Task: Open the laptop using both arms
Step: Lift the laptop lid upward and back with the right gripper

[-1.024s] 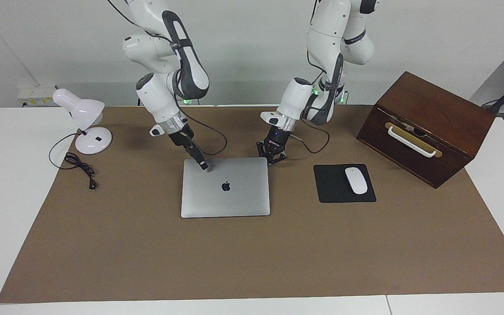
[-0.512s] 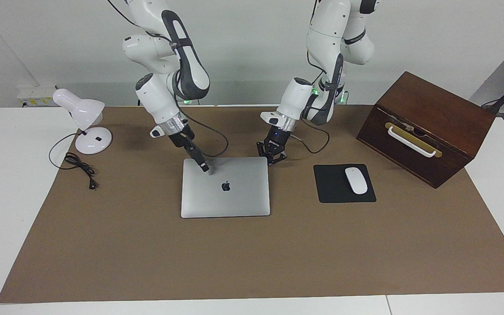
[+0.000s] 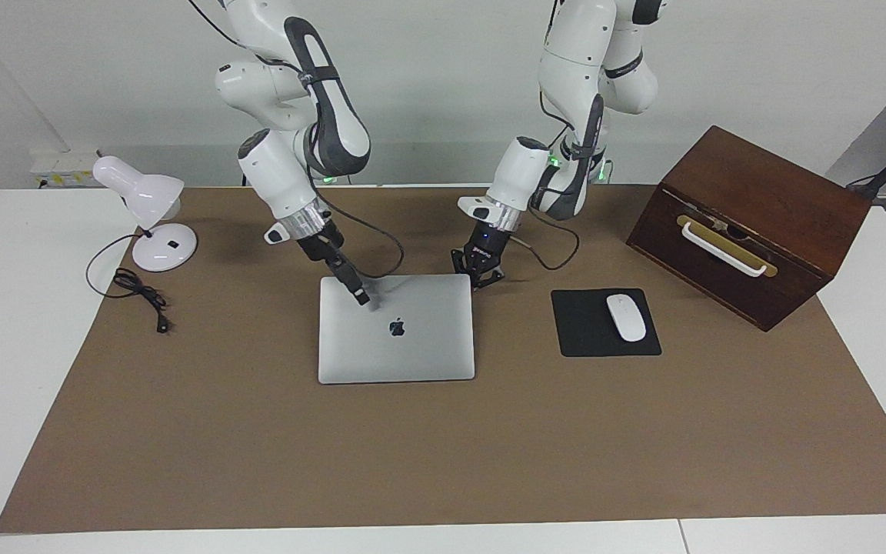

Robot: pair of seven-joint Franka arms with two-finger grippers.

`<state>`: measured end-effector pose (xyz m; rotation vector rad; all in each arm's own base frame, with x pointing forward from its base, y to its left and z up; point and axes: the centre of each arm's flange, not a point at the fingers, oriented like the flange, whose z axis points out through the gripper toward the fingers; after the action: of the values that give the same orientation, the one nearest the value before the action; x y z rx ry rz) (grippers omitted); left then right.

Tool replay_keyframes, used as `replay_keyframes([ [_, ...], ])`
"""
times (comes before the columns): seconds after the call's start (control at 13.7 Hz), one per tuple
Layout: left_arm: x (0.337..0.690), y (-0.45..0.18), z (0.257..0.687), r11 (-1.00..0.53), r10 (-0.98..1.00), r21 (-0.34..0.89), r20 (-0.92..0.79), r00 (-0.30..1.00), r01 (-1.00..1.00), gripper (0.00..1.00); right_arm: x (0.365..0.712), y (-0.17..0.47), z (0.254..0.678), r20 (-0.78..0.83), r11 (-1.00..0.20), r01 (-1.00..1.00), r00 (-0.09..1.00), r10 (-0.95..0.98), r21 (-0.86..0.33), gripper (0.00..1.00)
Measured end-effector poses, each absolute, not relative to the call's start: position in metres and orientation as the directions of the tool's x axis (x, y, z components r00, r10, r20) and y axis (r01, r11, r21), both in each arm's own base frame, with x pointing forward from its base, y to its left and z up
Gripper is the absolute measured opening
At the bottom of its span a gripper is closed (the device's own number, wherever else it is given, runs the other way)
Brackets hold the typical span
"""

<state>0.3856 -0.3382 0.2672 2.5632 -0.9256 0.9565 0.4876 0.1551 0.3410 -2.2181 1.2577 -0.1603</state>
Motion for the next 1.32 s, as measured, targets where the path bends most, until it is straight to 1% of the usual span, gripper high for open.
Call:
replay_keyframes([
  [0.59, 0.386, -0.338, 0.267, -0.765, -0.477, 0.013, 0.66, 0.58, -0.644, 0.01, 0.539, 0.176, 0.392, -0.153, -0.351, -0.684, 0.561, -0.814, -0.64, 1.0],
  [0.73, 0.386, -0.338, 0.267, -0.765, -0.478, 0.012, 0.66, 0.58, -0.644, 0.01, 0.553, 0.178, 0.399, -0.146, -0.341, -0.671, 0.558, -0.817, -0.658, 1.0],
  [0.95, 0.386, -0.338, 0.267, -0.764, -0.479, 0.011, 0.66, 0.579, -0.645, 0.01, 0.573, 0.177, 0.405, -0.135, -0.326, -0.658, 0.548, -0.826, -0.679, 1.0],
  [1.32, 0.386, -0.338, 0.267, -0.762, -0.482, 0.008, 0.66, 0.576, -0.647, 0.01, 0.603, 0.154, 0.423, -0.102, -0.308, -0.627, 0.529, -0.842, -0.716, 1.0],
])
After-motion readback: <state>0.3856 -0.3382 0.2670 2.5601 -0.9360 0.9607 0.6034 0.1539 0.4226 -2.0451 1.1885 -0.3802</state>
